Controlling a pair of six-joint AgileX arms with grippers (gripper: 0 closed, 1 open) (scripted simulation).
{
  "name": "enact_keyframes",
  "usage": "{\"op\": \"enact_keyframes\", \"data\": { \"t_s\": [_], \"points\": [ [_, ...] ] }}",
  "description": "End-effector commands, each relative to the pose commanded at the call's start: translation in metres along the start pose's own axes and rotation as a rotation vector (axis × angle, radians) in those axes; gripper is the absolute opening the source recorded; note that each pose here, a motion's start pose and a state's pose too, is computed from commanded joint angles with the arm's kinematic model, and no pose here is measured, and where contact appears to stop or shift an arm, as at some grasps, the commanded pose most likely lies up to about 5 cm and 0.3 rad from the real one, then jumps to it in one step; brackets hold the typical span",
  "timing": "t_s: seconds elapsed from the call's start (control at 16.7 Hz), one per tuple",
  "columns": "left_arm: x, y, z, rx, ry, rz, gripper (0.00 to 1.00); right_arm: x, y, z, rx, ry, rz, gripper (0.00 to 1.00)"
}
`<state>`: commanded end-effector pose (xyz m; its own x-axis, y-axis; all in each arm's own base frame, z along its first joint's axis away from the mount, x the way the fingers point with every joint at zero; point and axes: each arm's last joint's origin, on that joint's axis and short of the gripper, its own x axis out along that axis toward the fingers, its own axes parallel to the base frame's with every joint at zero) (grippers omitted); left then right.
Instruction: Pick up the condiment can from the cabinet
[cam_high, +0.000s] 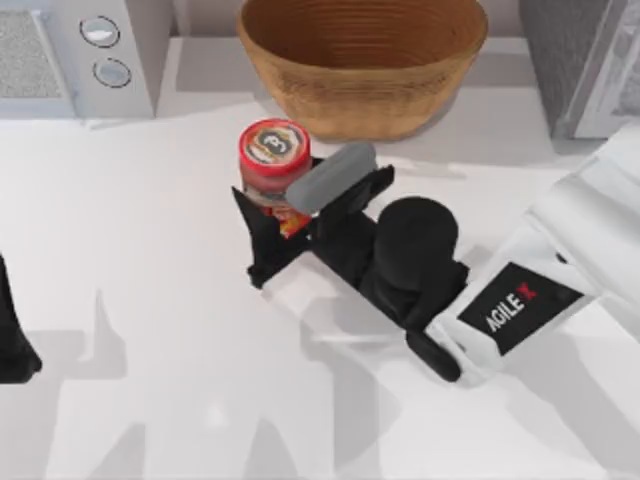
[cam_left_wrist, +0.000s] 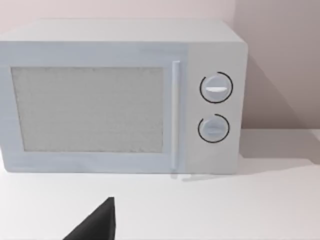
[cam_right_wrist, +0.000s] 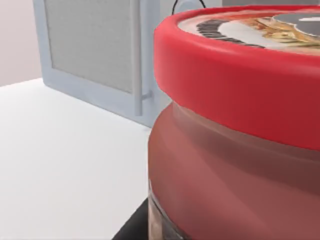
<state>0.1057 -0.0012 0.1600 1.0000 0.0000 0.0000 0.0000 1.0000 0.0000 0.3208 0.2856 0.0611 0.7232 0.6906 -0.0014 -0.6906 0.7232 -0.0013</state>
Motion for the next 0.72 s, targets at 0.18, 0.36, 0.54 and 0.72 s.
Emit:
{"op": "enact_keyframes", "data": {
  "t_s": [0.18,0.36,0.54,0.72],
  "points": [
    [0.0,0.0,0.0,0.0,0.0,0.0,1.0,0.0053,0.0002,-0.0027,-0.001,0.0,0.0,0.0],
    [0.0,0.0,0.0,0.0,0.0,0.0,1.0,0.0053,0.0002,-0.0027,-0.001,0.0,0.0,0.08],
    [0.0,0.0,0.0,0.0,0.0,0.0,1.0,0.0053,0.0002,-0.0027,-0.001,0.0,0.0,0.3],
    [0.0,0.0,0.0,0.0,0.0,0.0,1.0,0.0053,0.0002,-0.0027,-0.001,0.0,0.0,0.53]
  ]
}}
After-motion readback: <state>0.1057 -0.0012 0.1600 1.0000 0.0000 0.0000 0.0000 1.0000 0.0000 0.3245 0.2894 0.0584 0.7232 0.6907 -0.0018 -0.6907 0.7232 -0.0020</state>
